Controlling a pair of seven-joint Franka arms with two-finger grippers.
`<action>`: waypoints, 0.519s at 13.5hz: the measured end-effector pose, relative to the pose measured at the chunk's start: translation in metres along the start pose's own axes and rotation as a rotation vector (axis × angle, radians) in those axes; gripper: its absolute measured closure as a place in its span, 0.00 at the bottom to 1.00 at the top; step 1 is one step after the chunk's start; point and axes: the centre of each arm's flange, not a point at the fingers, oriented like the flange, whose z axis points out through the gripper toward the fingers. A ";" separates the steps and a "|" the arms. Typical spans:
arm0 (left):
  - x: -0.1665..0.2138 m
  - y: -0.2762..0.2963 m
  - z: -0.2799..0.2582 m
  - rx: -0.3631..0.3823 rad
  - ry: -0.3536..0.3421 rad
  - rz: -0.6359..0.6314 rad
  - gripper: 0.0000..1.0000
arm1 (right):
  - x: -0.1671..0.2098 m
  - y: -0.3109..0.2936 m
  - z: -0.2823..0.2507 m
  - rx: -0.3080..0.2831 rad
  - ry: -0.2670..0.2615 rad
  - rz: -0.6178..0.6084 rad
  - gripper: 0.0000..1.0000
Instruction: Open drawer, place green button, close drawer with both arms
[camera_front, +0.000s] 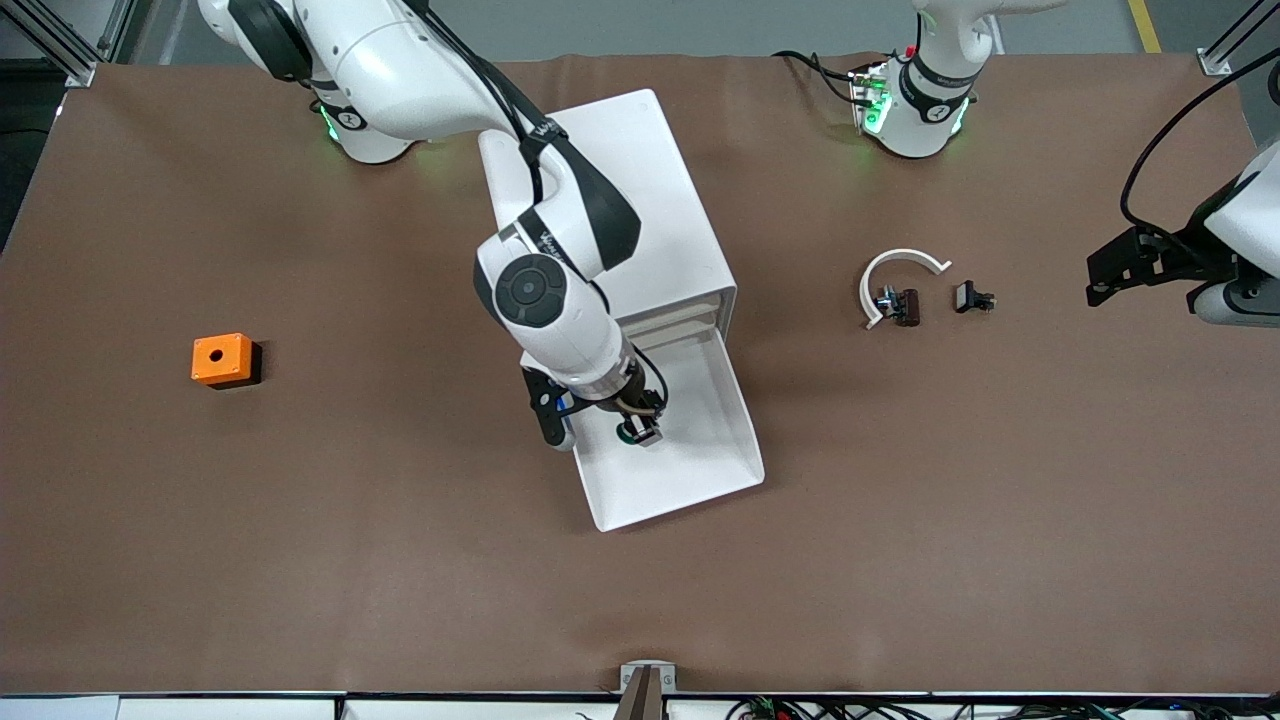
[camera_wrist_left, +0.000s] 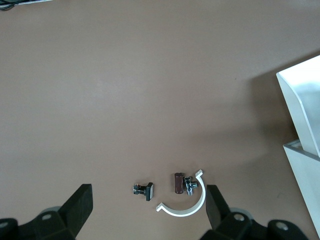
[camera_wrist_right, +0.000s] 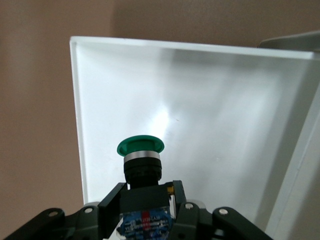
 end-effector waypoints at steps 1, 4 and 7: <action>0.000 0.000 0.000 0.000 0.000 0.000 0.00 | -0.002 0.001 0.008 0.003 0.005 0.002 0.56; 0.000 0.000 0.000 0.000 0.000 0.000 0.00 | -0.005 0.004 0.031 0.022 0.020 0.010 0.56; 0.000 0.000 0.000 0.000 0.000 0.000 0.00 | -0.009 0.008 0.052 0.028 0.049 -0.005 0.56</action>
